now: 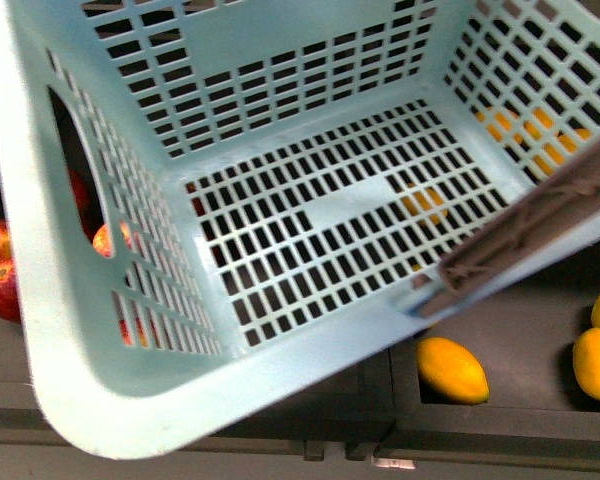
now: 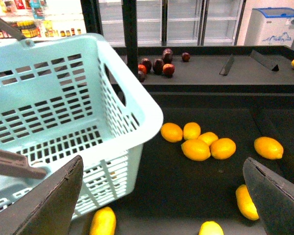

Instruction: Pick lemon and mango into basket

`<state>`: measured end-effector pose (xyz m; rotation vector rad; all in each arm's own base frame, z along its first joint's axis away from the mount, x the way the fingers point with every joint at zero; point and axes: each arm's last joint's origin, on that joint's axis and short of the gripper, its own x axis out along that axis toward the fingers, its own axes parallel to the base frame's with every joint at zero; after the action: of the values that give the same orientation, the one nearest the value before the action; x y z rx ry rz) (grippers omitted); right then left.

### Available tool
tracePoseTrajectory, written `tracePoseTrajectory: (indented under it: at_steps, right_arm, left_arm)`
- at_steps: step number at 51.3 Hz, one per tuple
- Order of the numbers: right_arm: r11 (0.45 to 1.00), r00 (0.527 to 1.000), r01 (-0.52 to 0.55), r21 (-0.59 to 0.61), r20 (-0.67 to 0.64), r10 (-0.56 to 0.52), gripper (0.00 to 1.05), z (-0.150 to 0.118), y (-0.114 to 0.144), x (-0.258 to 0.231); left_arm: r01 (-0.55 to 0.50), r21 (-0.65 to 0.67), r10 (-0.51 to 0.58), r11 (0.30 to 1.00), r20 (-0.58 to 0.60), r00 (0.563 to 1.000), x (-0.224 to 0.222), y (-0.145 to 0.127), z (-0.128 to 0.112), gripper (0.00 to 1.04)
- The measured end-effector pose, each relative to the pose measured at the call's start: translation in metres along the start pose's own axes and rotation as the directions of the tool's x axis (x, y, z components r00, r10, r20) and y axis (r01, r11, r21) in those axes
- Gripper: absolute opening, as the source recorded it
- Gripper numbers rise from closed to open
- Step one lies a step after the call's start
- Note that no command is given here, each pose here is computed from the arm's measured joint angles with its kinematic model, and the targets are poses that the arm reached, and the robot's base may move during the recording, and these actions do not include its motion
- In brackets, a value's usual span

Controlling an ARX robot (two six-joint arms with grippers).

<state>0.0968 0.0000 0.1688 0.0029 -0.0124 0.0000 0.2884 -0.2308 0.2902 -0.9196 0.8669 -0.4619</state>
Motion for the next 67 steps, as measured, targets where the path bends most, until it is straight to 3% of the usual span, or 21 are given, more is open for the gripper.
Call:
tracePoseTrajectory:
  at_steps: [7, 30, 31, 34, 35, 38, 46, 56, 67]
  right_arm:
    - [1.0, 1.0, 0.0, 0.0, 0.0, 0.0, 0.96, 0.0, 0.0, 0.0]
    - [1.0, 1.0, 0.0, 0.0, 0.0, 0.0, 0.96, 0.0, 0.0, 0.0]
    - [1.0, 1.0, -0.008, 0.006, -0.009, 0.008, 0.96, 0.0, 0.0, 0.0]
    - [0.992, 0.967, -0.075, 0.105, -0.234, 0.098, 0.96, -0.001, -0.002, 0.001]
    - [0.985, 0.937, -0.071, 0.156, -0.327, 0.12, 0.96, -0.002, -0.005, 0.002]
    - [0.975, 0.904, -0.034, 0.218, -0.41, 0.123, 0.96, -0.006, -0.012, 0.007]
    - [0.966, 0.914, 0.087, 0.242, -0.405, 0.019, 0.96, -0.002, -0.042, 0.021]
    - [0.958, 0.902, 0.23, 0.171, -0.407, -0.144, 0.96, -0.001, -0.091, 0.045]
    - [0.965, 0.876, 0.262, 0.022, -0.424, -0.229, 0.96, -0.017, -0.142, 0.091]
  left_arm:
    - [0.017, 0.004, -0.017, 1.0, -0.038, 0.999, 0.001, -0.004, -0.008, 0.04]
    - [0.002, 0.002, -0.002, 1.0, -0.005, 1.0, 0.001, -0.002, -0.004, 0.04]
    - [0.003, 0.001, -0.003, 1.0, -0.007, 1.0, 0.001, -0.002, -0.004, 0.04]
    - [0.006, 0.002, -0.006, 1.0, -0.014, 1.0, 0.001, -0.002, -0.005, 0.04]
    - [0.006, 0.001, -0.006, 1.0, -0.014, 1.0, 0.001, -0.002, -0.005, 0.04]
    - [0.007, 0.004, -0.007, 1.0, -0.017, 1.0, 0.001, -0.003, -0.006, 0.04]
    - [0.008, 0.0, -0.008, 1.0, -0.019, 1.0, 0.001, -0.003, -0.006, 0.04]
    - [0.005, 0.003, -0.005, 1.0, -0.013, 1.0, 0.001, -0.003, -0.006, 0.04]
    - [0.007, 0.004, -0.007, 1.0, -0.015, 1.0, 0.001, -0.003, -0.006, 0.04]
